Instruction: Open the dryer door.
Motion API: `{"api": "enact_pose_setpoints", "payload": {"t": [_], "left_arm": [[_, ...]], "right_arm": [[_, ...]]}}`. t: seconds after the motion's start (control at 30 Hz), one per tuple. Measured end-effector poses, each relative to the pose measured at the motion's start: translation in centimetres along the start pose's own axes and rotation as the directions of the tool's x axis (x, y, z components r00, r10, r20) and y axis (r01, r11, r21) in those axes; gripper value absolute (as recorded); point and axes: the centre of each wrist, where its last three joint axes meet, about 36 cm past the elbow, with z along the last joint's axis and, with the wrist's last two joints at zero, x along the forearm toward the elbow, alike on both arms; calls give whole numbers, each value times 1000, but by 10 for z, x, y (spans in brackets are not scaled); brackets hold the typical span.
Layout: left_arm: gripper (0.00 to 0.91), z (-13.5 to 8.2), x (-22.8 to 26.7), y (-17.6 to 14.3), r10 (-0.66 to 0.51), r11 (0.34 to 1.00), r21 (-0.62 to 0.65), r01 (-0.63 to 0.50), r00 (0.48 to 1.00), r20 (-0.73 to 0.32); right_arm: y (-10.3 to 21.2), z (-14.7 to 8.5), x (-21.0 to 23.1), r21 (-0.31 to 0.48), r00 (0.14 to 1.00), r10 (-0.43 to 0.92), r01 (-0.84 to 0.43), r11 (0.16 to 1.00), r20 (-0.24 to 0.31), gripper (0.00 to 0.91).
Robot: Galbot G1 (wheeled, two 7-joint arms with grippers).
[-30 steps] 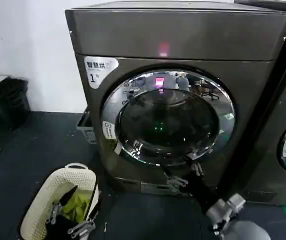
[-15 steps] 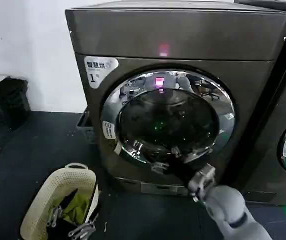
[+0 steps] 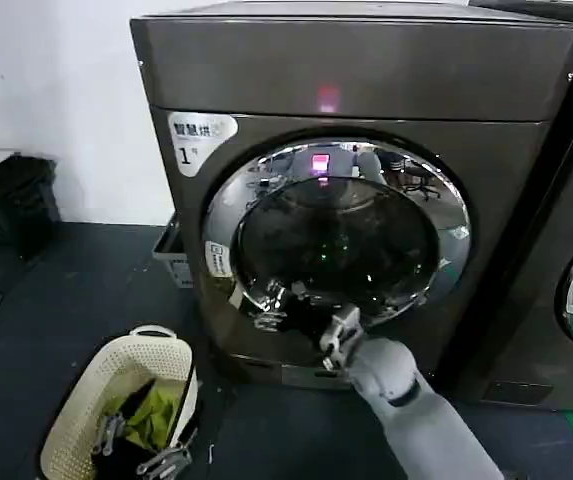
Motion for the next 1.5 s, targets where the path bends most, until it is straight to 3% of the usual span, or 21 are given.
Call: {"api": "enact_pose_setpoints", "payload": {"t": [0.17,0.6,0.7,1.1,1.3,1.5], "left_arm": [[907,1,0,0,-1,1000,0,1,1000,0],[907,9,-2,5,15,1000,-8,-15,1000,-1],[907,13,-3,9,12,1000,-1,-12,1000,-2],[907,18,-14,46,-4,1000,-12,3,1000,-14],[907,12,-27,62,-38,999,-33,40,998,44],[907,5,-40,77,-36,999,-20,36,999,8]], "right_arm": [[2,-6,-19,13,999,-24,23,1000,30,907],[-5,-13,-40,26,996,-79,78,997,28,907],[-10,-9,-41,46,992,-113,111,993,52,907],[-23,-6,-33,87,972,-225,220,972,60,907],[-26,-2,-21,81,954,-296,293,953,39,907],[-27,3,-8,81,936,-349,346,935,30,907]]}}
